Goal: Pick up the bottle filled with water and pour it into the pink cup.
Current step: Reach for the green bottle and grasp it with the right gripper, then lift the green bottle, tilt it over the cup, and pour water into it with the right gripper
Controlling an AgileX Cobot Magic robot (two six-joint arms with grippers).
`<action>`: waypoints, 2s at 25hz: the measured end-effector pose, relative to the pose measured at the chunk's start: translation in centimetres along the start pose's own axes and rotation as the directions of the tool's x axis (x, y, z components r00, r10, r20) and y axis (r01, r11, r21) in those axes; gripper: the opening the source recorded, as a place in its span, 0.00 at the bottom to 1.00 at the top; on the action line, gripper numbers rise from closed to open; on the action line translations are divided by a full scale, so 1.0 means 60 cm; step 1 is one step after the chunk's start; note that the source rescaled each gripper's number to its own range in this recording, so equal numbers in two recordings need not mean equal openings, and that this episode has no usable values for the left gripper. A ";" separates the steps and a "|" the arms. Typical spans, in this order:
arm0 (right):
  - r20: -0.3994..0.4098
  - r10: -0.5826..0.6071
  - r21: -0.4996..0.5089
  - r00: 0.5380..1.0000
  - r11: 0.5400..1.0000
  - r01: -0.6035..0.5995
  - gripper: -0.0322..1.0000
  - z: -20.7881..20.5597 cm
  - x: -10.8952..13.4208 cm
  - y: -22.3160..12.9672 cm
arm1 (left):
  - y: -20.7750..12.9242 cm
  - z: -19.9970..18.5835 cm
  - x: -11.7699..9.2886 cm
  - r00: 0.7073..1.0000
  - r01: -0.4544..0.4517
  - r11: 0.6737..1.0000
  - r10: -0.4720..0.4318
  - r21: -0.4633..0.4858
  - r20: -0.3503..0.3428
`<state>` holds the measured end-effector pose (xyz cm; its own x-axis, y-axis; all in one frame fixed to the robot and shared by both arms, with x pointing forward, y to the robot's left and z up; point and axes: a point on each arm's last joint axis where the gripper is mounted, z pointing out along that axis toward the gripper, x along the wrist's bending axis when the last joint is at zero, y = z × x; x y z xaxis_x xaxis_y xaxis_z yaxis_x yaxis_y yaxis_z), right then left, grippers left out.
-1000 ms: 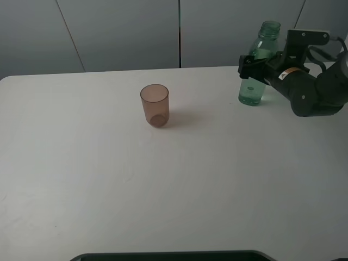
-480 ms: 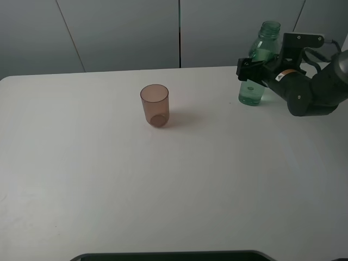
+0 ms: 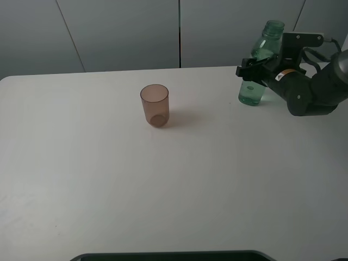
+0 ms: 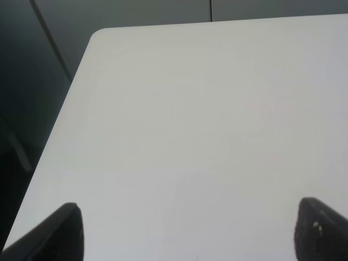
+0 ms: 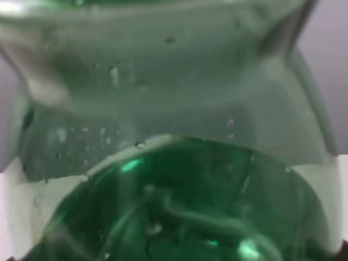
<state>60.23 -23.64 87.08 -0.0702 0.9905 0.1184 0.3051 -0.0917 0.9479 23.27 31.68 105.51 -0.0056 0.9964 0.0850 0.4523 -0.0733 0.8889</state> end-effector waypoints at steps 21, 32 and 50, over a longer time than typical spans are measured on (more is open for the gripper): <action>-0.015 -0.125 0.089 0.992 0.988 0.126 0.04 -0.015 0.005 0.025 | 0.000 0.000 0.000 1.000 0.000 1.000 0.000 0.000 0.000; -0.070 -0.199 -0.004 0.977 0.980 0.199 0.04 -0.063 0.026 0.121 | 0.000 0.000 0.000 1.000 0.000 1.000 0.000 0.000 0.000; -0.259 -0.501 -0.082 0.826 0.864 0.498 0.03 -0.108 0.185 0.101 | 0.000 0.000 0.000 1.000 0.000 1.000 0.000 0.000 0.000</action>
<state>55.15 -13.89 96.05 -0.4567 0.8375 -0.3001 0.1503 0.4052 0.9018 23.27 31.68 105.51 -0.0056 0.9964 0.0850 0.4523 -0.0733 0.8889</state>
